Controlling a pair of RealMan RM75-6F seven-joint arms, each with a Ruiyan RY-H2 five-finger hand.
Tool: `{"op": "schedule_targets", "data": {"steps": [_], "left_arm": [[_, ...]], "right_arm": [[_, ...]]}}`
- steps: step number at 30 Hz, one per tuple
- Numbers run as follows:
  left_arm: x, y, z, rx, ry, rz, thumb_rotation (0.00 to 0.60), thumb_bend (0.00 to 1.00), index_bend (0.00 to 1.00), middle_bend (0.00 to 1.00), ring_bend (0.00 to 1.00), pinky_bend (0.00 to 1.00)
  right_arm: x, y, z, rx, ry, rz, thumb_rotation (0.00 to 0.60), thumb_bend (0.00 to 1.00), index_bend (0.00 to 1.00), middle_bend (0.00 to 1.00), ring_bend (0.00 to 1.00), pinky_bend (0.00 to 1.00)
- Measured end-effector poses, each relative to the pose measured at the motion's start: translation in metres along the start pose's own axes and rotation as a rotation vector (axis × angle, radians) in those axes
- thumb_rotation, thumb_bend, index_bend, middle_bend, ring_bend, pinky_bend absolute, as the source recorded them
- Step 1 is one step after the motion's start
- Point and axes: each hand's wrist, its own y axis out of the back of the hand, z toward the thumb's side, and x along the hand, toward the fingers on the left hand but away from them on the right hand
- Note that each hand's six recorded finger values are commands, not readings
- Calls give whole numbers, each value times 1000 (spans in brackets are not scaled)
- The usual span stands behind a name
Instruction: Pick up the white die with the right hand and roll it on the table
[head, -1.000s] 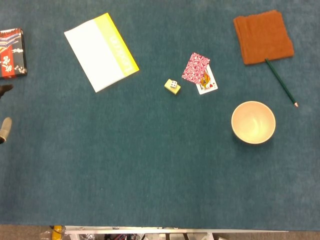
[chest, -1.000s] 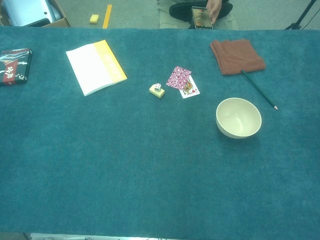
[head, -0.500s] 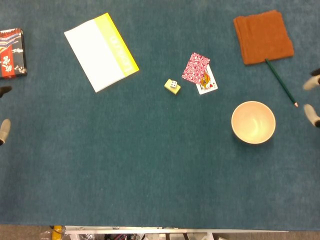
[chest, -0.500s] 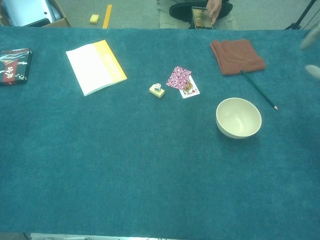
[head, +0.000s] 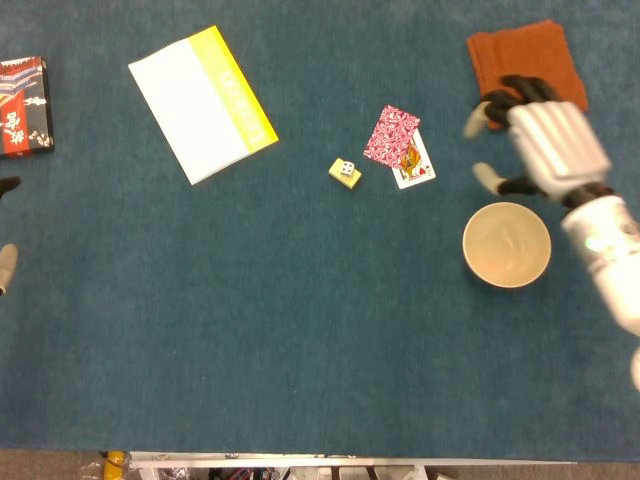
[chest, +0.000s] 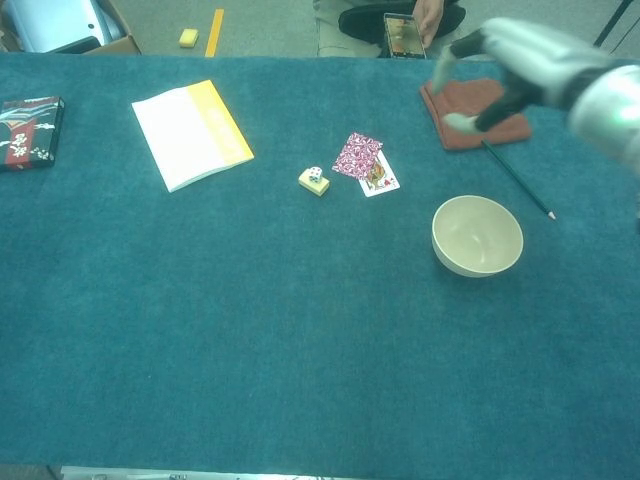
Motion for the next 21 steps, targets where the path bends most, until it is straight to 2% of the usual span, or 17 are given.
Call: {"op": "schedule_targets", "data": {"steps": [5, 11, 21], "left_arm": [[-2, 2, -1, 8, 4, 4, 600, 410, 183, 271, 173, 150], [-1, 1, 0, 12, 1, 1, 600, 410, 183, 271, 173, 150], [-1, 2, -2, 11, -1, 4, 600, 410, 183, 271, 173, 149]], "right_arm": [[-28, -20, 26, 14, 26, 46, 600, 269, 421, 305, 100, 106], [-42, -40, 51, 54, 56, 78, 600, 235, 422, 305, 100, 106], [-65, -79, 71, 153, 42, 114, 600, 202, 422, 305, 100, 106]]}}
